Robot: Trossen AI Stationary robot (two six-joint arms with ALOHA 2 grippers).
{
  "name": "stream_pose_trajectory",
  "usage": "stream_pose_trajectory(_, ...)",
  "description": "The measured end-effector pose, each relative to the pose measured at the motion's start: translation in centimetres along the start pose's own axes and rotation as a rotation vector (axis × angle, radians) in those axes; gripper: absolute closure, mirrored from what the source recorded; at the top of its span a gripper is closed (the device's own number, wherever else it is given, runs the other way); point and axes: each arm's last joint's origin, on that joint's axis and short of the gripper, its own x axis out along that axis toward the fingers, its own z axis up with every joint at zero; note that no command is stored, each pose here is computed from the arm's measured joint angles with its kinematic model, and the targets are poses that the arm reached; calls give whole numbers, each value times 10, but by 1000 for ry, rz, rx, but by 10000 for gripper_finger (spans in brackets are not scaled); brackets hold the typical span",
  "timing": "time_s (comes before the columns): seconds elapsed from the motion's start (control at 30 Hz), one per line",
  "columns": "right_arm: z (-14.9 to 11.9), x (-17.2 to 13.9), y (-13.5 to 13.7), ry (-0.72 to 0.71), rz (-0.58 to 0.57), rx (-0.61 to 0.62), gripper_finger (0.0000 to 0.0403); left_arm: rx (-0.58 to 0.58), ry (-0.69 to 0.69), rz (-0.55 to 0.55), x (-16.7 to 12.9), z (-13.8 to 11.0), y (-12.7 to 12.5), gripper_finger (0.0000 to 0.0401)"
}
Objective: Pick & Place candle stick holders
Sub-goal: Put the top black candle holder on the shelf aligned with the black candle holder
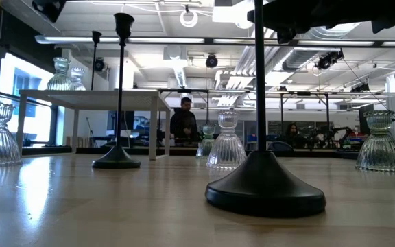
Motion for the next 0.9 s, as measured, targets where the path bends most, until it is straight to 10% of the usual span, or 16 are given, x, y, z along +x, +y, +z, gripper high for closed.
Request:
stream_pose_trajectory(0.3,0,0,1,1,24,1,401,-35,77,81,14,-17,-6,376)
stream_pose_trajectory(0.9,-1,0,2,7,56,0,402,-159,7,396,69,-40,-2,150)
